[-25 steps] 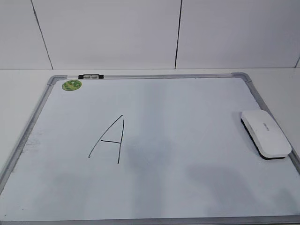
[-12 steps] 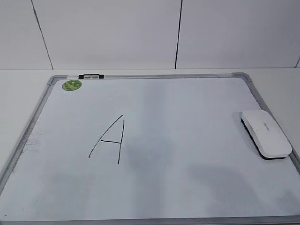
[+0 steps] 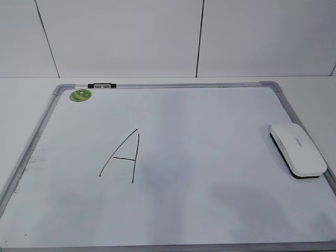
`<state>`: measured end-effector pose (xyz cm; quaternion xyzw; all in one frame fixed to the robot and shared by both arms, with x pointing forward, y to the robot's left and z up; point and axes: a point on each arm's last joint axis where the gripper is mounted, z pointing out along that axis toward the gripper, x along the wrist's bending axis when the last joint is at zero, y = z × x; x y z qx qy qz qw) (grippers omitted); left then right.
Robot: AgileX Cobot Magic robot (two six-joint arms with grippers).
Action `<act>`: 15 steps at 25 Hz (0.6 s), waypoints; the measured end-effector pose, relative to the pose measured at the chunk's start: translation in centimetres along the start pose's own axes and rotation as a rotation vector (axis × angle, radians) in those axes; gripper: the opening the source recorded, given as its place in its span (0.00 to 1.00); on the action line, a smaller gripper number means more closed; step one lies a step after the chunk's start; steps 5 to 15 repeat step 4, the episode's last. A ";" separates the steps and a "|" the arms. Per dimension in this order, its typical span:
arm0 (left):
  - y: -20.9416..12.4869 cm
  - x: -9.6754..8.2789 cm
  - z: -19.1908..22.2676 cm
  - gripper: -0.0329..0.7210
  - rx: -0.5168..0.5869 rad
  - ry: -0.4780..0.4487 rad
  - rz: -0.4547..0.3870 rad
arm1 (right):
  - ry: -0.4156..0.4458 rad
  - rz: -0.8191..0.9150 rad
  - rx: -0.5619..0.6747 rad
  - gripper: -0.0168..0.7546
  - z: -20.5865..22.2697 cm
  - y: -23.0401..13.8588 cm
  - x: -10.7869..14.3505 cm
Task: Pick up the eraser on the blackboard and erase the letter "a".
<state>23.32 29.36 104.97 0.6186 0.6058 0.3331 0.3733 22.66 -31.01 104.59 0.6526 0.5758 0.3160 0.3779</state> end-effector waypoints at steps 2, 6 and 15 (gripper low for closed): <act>0.0 0.0 0.0 0.54 0.000 0.000 0.000 | 0.000 0.000 0.000 0.71 0.0 0.0 0.0; 0.0 0.0 0.0 0.54 0.000 0.000 0.000 | 0.000 0.000 0.000 0.71 0.0 0.0 0.0; 0.0 0.0 0.0 0.54 0.000 0.000 0.000 | 0.000 0.000 0.000 0.71 0.0 0.0 0.0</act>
